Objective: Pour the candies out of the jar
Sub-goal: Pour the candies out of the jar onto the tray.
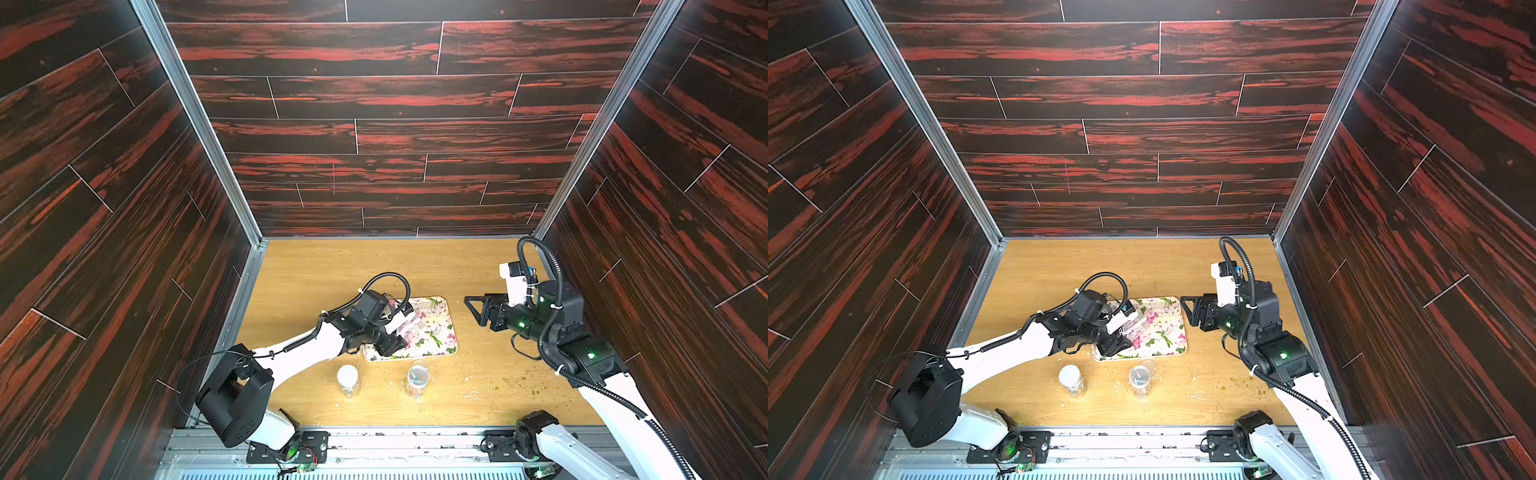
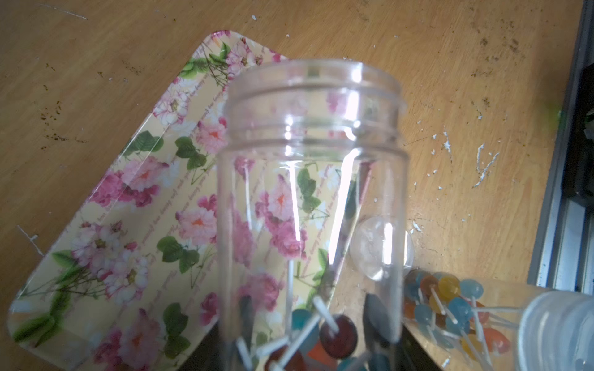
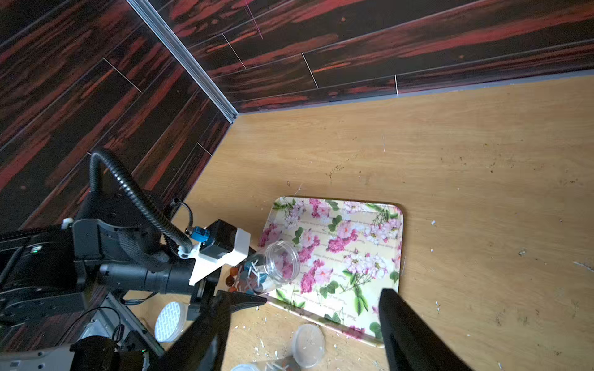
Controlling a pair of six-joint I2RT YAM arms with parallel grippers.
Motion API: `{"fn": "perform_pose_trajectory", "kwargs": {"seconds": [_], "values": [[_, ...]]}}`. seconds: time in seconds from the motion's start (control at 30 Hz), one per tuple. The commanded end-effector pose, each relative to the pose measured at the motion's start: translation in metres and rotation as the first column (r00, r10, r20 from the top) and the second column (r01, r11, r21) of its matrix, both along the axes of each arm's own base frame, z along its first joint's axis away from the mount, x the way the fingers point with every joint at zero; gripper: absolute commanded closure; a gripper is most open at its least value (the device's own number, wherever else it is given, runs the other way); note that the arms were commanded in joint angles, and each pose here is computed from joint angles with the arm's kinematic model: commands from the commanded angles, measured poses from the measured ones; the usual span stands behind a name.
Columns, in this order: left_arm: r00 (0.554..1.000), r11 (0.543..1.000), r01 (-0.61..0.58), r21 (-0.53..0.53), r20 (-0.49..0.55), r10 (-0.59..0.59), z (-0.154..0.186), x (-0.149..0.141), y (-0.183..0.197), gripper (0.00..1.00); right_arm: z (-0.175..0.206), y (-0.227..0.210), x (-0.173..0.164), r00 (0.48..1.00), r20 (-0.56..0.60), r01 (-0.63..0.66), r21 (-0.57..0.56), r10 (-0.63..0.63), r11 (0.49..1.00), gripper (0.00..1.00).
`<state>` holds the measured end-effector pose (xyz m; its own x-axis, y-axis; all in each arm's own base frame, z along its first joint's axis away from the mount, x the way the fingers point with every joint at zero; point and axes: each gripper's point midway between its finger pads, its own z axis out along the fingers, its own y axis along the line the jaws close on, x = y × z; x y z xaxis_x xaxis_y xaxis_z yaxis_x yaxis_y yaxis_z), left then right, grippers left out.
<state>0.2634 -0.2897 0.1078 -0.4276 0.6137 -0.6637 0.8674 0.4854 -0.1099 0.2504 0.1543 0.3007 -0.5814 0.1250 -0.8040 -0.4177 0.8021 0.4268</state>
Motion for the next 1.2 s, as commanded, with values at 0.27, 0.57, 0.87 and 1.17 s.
{"fn": "perform_pose_trajectory", "kwargs": {"seconds": [0.27,0.57,0.87,1.17], "values": [[0.999,0.990,0.021,0.141,-0.033,-0.016,-0.016,0.006,0.011,0.57,-0.010,0.005,-0.003,0.999,-0.031,-0.025,0.027,0.026,0.999,0.25],[0.997,0.963,0.037,0.266,-0.080,-0.016,-0.030,0.012,0.020,0.57,-0.020,0.011,-0.003,0.996,-0.077,-0.050,0.039,0.053,0.998,0.25],[0.992,0.905,0.075,0.419,-0.125,-0.025,-0.035,0.012,0.039,0.57,-0.031,0.012,-0.004,0.993,-0.104,-0.056,0.035,0.059,0.998,0.25],[0.994,0.834,0.083,0.546,-0.110,-0.027,-0.024,0.023,0.056,0.56,-0.043,0.010,-0.007,0.989,-0.138,-0.046,0.031,0.050,0.998,0.25]]}}
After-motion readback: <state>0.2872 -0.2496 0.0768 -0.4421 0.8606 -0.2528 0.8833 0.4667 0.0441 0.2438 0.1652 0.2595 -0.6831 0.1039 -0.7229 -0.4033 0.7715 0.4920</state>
